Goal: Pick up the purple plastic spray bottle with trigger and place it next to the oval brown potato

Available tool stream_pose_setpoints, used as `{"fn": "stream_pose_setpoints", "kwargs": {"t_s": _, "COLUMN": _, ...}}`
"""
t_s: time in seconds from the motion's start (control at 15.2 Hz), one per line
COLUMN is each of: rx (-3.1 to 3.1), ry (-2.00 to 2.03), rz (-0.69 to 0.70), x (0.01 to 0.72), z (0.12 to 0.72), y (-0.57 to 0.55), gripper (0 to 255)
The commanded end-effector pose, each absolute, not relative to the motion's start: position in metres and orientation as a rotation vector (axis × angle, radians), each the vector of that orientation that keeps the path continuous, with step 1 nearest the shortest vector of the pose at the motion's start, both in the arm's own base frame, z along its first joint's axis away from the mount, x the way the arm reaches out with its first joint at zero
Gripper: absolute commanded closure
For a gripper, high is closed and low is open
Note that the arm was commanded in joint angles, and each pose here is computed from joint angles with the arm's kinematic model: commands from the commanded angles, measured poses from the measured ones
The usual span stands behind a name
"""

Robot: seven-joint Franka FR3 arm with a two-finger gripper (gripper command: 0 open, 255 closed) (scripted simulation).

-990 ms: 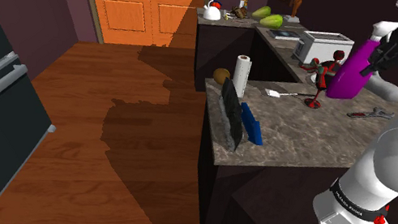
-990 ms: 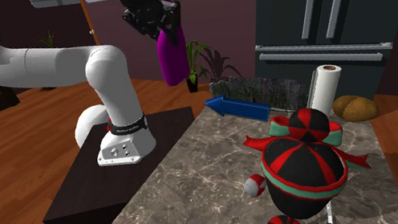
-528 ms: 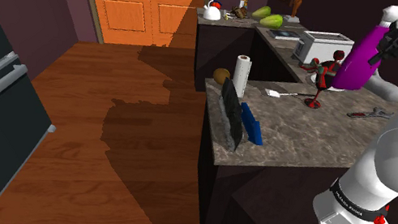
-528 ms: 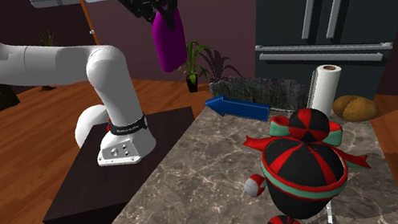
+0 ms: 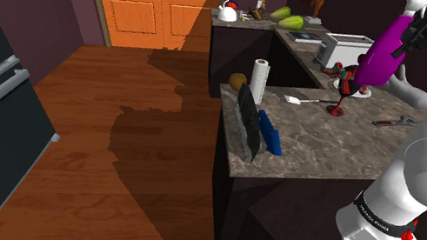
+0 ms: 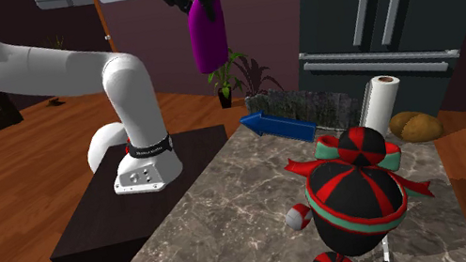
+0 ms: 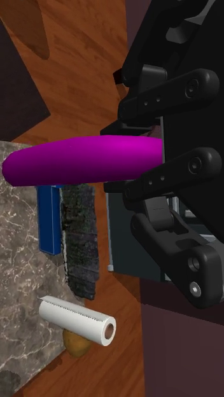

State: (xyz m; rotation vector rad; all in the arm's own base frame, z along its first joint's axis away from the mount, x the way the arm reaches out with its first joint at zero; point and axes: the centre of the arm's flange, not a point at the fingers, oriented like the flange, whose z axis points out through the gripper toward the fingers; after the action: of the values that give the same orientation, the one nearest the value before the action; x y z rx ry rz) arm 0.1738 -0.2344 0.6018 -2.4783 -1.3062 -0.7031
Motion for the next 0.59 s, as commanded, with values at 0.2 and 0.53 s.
{"fn": "stream_pose_setpoints", "kwargs": {"t_s": 0.2, "rx": -2.479, "ry": -1.306, "rz": -0.704, "x": 0.234, "z": 0.585, "y": -0.251, "gripper": 255}}
{"fn": "stream_pose_setpoints", "kwargs": {"t_s": 0.53, "rx": -2.479, "ry": -1.306, "rz": -0.704, "x": 0.294, "z": 0.566, "y": -0.271, "gripper": 255}}
